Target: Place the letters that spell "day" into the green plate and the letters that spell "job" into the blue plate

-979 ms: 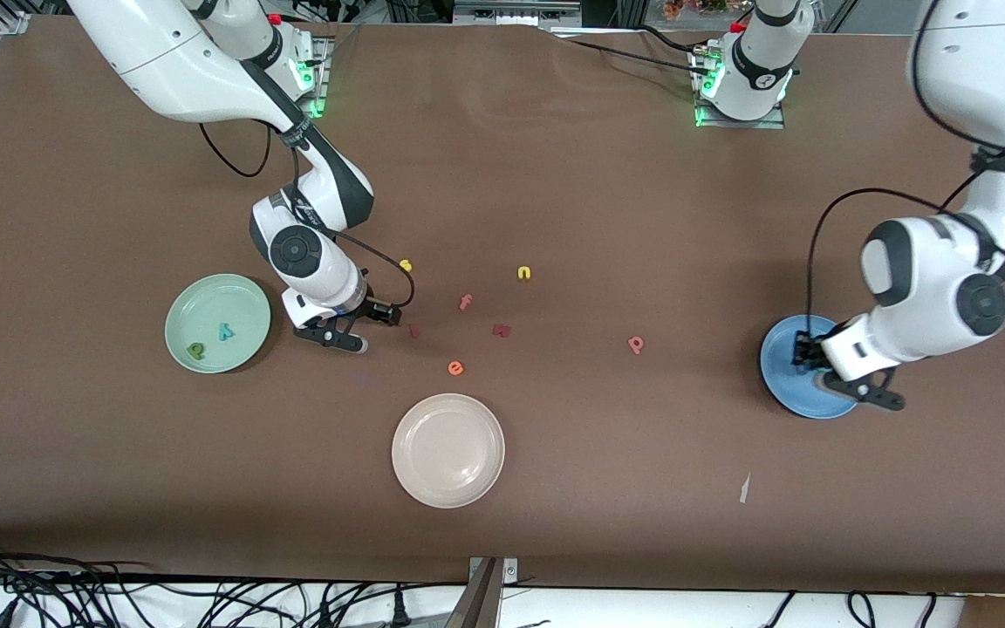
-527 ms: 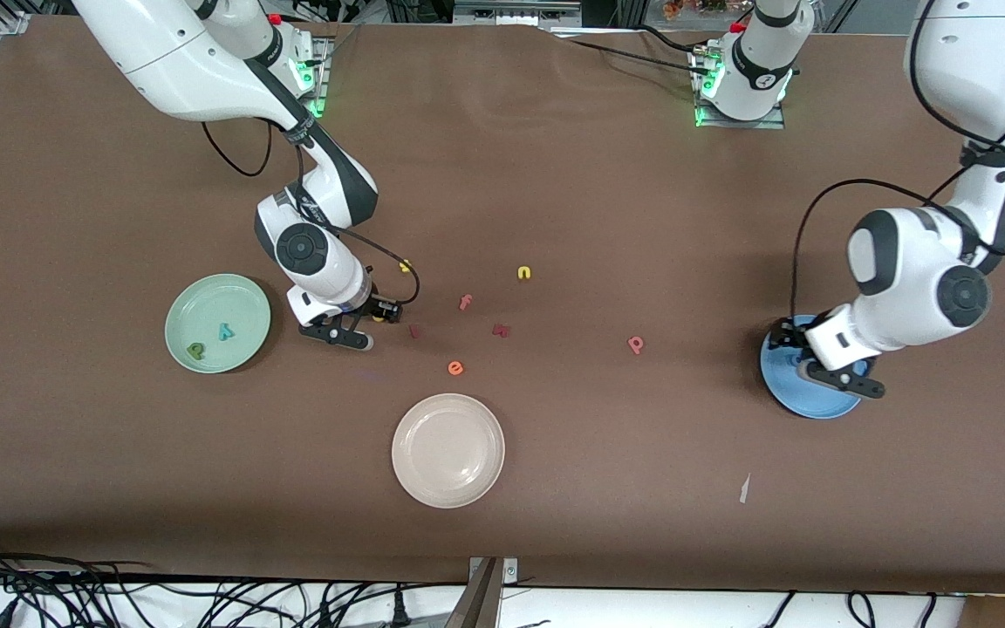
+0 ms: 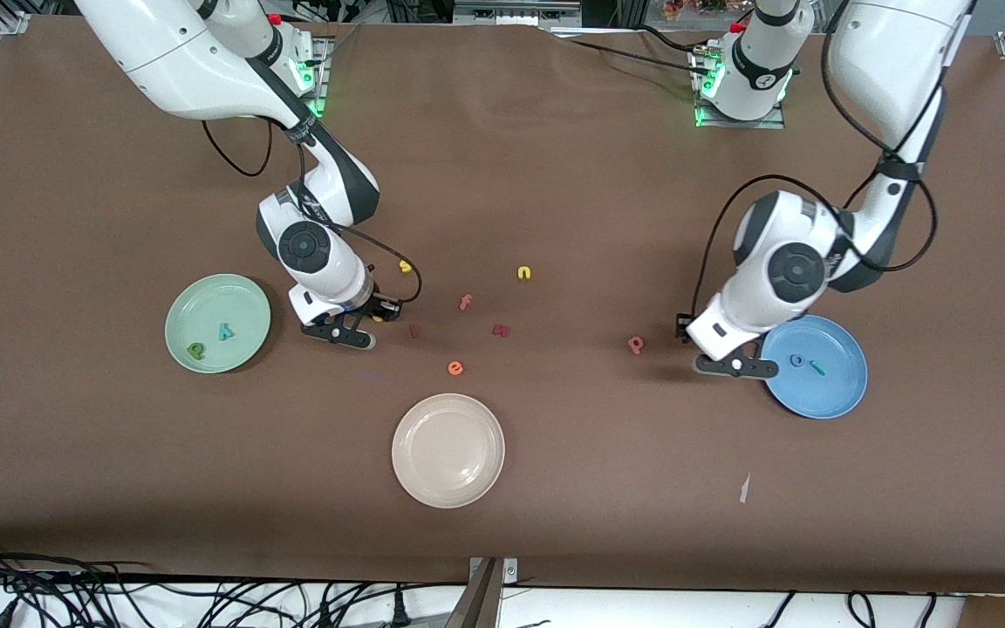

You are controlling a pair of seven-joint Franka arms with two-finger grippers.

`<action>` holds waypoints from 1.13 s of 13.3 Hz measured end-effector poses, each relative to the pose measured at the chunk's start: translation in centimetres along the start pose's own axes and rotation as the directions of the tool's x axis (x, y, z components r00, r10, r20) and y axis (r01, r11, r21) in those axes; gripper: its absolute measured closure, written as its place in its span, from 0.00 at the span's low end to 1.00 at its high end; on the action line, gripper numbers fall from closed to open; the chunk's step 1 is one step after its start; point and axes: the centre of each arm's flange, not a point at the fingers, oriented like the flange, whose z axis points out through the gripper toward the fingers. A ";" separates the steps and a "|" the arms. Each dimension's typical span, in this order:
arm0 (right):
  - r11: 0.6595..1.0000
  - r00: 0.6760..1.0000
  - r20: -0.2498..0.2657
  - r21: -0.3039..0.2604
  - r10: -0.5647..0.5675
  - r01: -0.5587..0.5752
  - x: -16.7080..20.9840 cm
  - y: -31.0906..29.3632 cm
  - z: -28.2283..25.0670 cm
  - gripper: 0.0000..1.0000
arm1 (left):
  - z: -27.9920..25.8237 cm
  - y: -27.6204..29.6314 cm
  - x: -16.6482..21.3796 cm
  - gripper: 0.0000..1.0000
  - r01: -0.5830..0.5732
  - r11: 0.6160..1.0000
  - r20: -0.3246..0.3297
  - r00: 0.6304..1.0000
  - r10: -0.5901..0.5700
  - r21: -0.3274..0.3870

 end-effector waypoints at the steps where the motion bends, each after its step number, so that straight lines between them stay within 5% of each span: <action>1: 1.000 1.000 -0.001 0.000 0.000 0.000 0.0 0.0 0.0 0.70 | 0.7 1.4 -0.2 0.41 0.011 1.000 -0.010 1.000 -0.011 -0.001; 5: 1.000 1.000 -0.006 -0.001 0.003 -0.003 0.5 -0.1 -0.6 0.72 | 3.6 4.8 -0.8 0.40 -0.003 1.000 -0.005 1.000 0.002 -0.017; 10: 0.992 0.997 0.054 -0.114 -0.055 0.061 4.1 0.9 -4.7 0.72 | 5.3 8.1 -1.0 0.39 0.015 1.000 0.008 1.000 -0.015 -0.022; 15: 0.947 0.966 0.122 -0.206 -0.227 0.248 8.5 9.4 -7.5 0.72 | 6.6 8.5 -0.8 0.39 0.022 0.999 -0.019 1.000 -0.023 -0.045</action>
